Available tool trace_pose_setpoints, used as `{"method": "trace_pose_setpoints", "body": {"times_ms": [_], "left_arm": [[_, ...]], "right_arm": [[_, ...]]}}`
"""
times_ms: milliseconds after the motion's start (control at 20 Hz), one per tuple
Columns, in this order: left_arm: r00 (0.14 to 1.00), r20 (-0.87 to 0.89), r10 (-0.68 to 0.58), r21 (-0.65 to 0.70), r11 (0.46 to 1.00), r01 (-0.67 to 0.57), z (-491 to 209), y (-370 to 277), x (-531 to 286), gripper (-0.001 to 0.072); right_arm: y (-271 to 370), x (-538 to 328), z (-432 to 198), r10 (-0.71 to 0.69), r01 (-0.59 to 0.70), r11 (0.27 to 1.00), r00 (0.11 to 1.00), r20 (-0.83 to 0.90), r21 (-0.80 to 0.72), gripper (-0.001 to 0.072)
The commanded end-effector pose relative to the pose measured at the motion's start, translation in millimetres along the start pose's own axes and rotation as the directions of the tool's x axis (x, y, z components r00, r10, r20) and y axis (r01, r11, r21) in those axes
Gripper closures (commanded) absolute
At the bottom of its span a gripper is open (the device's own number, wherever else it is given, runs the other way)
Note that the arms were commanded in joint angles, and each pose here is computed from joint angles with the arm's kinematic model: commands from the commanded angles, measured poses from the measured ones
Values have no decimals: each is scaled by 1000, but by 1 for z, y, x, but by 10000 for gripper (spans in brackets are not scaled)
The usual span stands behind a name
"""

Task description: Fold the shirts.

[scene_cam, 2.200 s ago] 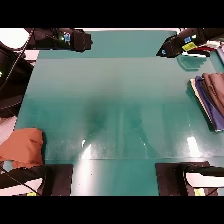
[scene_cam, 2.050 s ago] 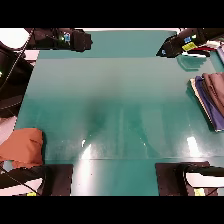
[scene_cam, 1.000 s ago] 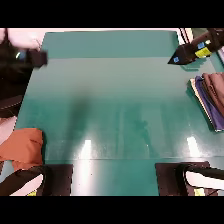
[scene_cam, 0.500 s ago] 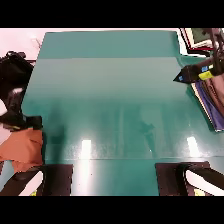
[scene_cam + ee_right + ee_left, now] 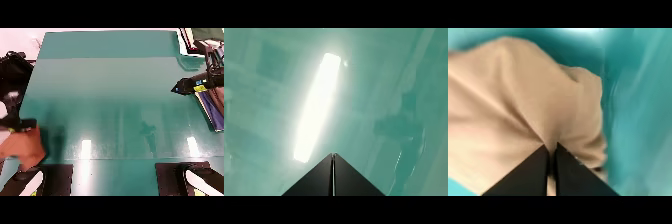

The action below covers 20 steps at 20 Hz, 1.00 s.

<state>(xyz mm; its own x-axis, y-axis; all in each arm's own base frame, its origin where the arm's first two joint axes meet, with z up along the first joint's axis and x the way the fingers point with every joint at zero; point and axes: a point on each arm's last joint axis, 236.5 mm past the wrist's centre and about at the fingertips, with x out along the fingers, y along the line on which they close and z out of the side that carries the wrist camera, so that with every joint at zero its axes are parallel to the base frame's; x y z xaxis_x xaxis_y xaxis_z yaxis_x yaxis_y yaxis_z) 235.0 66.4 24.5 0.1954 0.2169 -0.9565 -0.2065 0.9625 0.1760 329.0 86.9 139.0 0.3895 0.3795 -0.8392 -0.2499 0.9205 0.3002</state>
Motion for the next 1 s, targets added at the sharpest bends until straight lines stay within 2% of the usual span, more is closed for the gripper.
{"method": "trace_pose_setpoints", "body": {"times_ms": [0, 100, 200, 350, 500, 650, 800, 850, 900, 950], "left_arm": [[939, 318, -134, 73, 991, 116, 80, -35, -96, 687], [814, 501, -293, 193, 955, 225, 116, -79, -177, 687], [668, 609, -428, 340, 902, 268, 129, -119, -253, 688], [546, 615, -569, 516, 814, 268, 130, -176, -317, 688], [528, 522, -670, 669, 705, 233, 126, -254, -329, 687], [611, 363, -703, 765, 600, 235, 106, -340, -287, 686], [668, 172, -724, 813, 487, 319, 69, -423, -228, 681], [667, 112, -737, 820, 447, 357, 58, -444, -214, 545], [655, 65, -753, 812, 422, 404, 50, -460, -203, 232], [644, 51, -763, 801, 416, 430, 51, -469, -197, 159]], "right_arm": [[8, -25, 24, -8, 11, 999, 996, 85, -33, 694], [16, -49, 44, -13, 23, 998, 987, 161, -64, 694], [23, -74, 61, -19, 41, 995, 972, 233, -91, 694], [32, -106, 80, -27, 69, 990, 947, 322, -120, 694], [38, -122, 88, -25, 79, 988, 931, 364, -136, 693], [40, -129, 90, -23, 83, 986, 925, 379, -142, 694], [40, -128, 89, -23, 80, 987, 928, 372, -139, 694], [40, -128, 89, -23, 77, 988, 928, 372, -132, 694], [40, -128, 89, -24, 76, 989, 928, 371, -127, 694], [40, -128, 89, -23, 75, 989, 929, 370, -126, 694]]}}
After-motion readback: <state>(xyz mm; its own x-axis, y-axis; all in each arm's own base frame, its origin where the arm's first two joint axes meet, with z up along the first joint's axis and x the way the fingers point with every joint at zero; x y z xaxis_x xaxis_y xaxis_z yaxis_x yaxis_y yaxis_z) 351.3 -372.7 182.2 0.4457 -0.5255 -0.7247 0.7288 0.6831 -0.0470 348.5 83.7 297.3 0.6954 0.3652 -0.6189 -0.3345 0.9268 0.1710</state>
